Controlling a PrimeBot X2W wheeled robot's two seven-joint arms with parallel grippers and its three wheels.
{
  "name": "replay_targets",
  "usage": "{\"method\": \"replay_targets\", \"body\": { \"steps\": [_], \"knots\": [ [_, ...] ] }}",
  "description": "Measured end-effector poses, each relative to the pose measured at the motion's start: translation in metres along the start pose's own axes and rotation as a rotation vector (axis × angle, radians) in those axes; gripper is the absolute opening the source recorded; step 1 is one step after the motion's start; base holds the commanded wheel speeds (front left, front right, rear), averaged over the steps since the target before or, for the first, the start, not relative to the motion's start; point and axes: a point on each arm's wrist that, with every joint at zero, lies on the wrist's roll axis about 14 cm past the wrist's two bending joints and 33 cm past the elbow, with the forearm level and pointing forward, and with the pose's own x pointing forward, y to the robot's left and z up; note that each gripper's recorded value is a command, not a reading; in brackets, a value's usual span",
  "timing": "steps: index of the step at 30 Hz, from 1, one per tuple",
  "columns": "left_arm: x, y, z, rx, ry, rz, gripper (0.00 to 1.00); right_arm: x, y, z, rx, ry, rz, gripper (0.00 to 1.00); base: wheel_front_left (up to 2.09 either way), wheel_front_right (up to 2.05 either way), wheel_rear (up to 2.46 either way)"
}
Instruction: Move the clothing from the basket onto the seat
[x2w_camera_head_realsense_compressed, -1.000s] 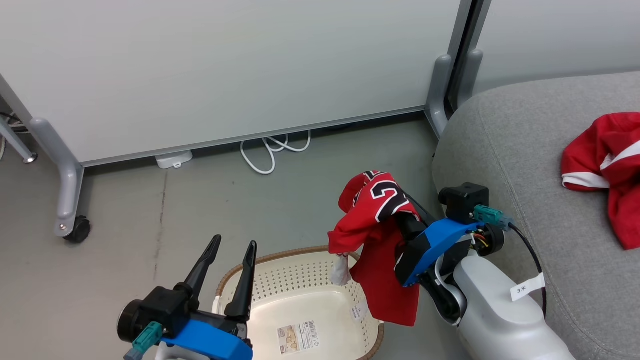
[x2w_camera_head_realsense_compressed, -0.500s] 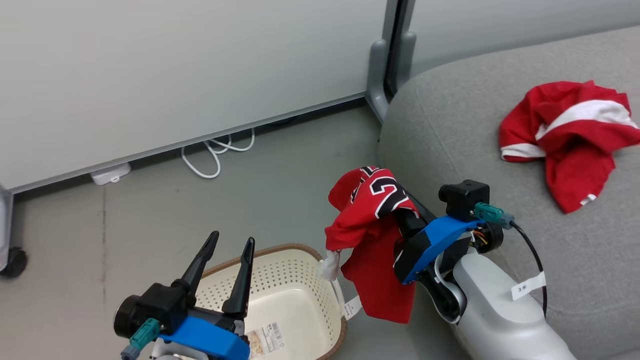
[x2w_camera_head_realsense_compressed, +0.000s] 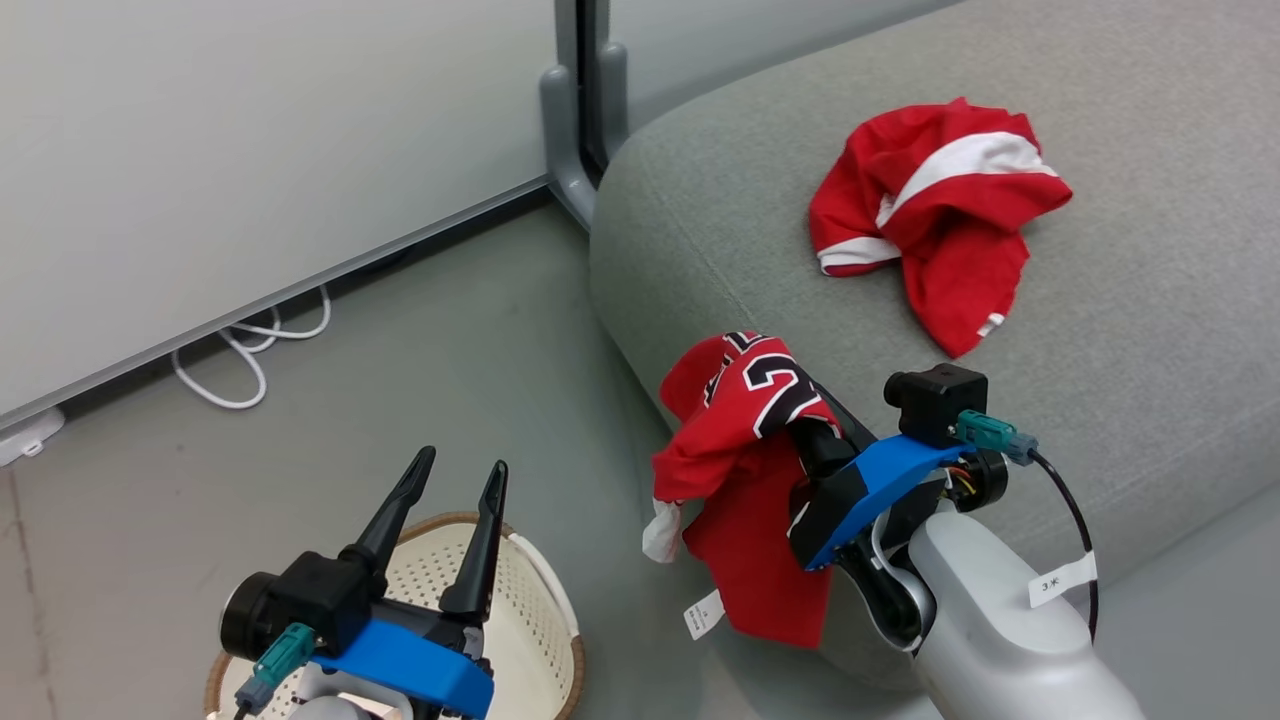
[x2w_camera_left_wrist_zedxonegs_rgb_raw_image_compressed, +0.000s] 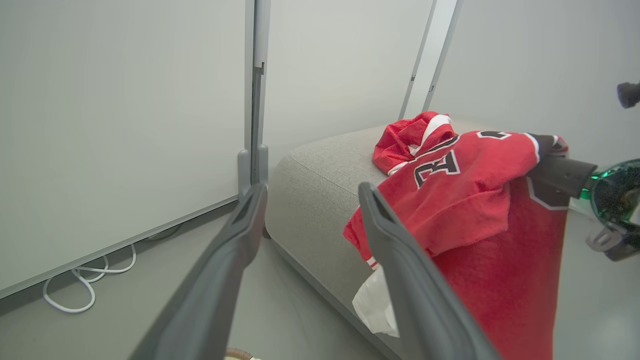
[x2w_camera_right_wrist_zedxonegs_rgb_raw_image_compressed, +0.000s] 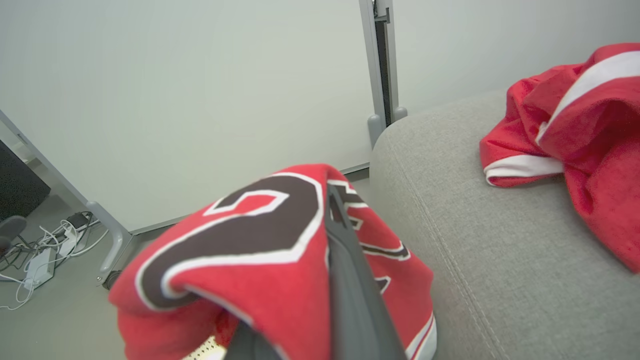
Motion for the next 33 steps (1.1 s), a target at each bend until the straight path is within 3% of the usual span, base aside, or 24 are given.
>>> {"method": "replay_targets", "body": {
  "steps": [12,29,33],
  "knots": [
    [0.028,-0.033,-0.014,-0.013,0.035,-0.140,1.00,-0.030,-0.044,0.002,0.026,-0.017,-0.139,0.00,0.00,0.00,0.00],
    [0.035,-0.034,-0.018,-0.024,0.044,-0.159,1.00,-0.033,-0.051,0.001,0.045,-0.026,-0.167,0.00,0.00,0.00,0.00],
    [0.037,-0.028,-0.021,-0.025,0.047,-0.154,1.00,-0.018,-0.054,0.024,0.068,-0.081,-0.167,0.00,0.00,0.00,0.00]
  ]
}}
